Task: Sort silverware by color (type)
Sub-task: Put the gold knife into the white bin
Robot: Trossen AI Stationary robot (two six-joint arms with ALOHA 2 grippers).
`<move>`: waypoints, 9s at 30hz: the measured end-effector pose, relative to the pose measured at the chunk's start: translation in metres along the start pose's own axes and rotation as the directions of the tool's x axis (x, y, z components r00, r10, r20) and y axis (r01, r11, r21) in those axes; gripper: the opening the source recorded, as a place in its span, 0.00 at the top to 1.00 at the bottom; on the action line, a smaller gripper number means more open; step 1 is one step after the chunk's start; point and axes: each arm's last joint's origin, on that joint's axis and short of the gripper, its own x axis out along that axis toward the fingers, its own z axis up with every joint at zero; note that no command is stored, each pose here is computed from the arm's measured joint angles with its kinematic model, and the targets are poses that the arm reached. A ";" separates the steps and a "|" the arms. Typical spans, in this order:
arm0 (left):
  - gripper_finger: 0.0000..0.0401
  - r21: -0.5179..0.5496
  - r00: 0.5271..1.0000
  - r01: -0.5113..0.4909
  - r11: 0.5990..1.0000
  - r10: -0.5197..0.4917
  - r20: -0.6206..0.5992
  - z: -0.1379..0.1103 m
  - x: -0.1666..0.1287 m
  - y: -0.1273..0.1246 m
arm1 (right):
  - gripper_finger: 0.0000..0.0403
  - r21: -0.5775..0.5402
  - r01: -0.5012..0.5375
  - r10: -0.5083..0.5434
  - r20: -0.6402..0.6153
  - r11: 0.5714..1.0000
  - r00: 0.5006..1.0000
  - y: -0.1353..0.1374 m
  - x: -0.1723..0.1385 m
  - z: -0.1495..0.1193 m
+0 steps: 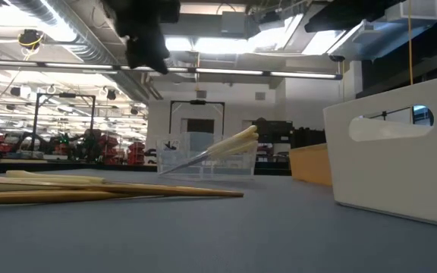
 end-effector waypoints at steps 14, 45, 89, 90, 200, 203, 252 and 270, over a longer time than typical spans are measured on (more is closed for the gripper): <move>0.57 -0.018 0.997 0.054 0.998 -0.055 -0.049 -0.036 0.008 -0.072 | 0.58 0.000 0.000 0.000 0.000 1.000 1.000 0.000 0.000 0.000; 0.57 0.271 0.992 -0.094 0.958 0.114 -0.061 -0.079 0.146 -0.110 | 0.58 0.000 0.000 0.000 0.000 1.000 1.000 0.000 0.000 0.000; 0.57 0.295 0.979 -0.119 0.948 0.162 -0.125 -0.094 0.172 -0.106 | 0.58 0.000 0.000 0.000 0.000 1.000 1.000 0.000 0.000 0.000; 0.57 0.296 0.979 -0.119 0.948 0.163 -0.126 -0.095 0.172 -0.106 | 0.58 0.000 0.000 0.000 0.000 1.000 1.000 0.000 0.000 0.000; 0.93 -0.008 0.943 -0.064 0.998 0.063 0.326 0.013 0.122 -0.052 | 0.58 -0.137 -0.218 0.222 0.020 0.966 0.975 0.047 0.071 -0.011; 0.93 -0.012 0.926 -0.035 0.999 0.037 0.376 0.018 0.120 -0.054 | 0.58 -0.137 -0.205 0.208 0.014 0.969 0.978 0.047 0.072 -0.012; 0.93 -0.241 0.614 -0.403 0.883 0.456 0.645 0.036 0.106 -0.048 | 0.58 0.488 0.231 -0.173 -0.162 0.842 0.972 -0.034 0.088 0.018; 0.93 -0.201 0.650 -0.366 0.909 0.404 0.644 0.035 0.107 -0.053 | 0.58 0.487 0.097 -0.070 -0.072 0.868 0.995 -0.036 0.090 0.025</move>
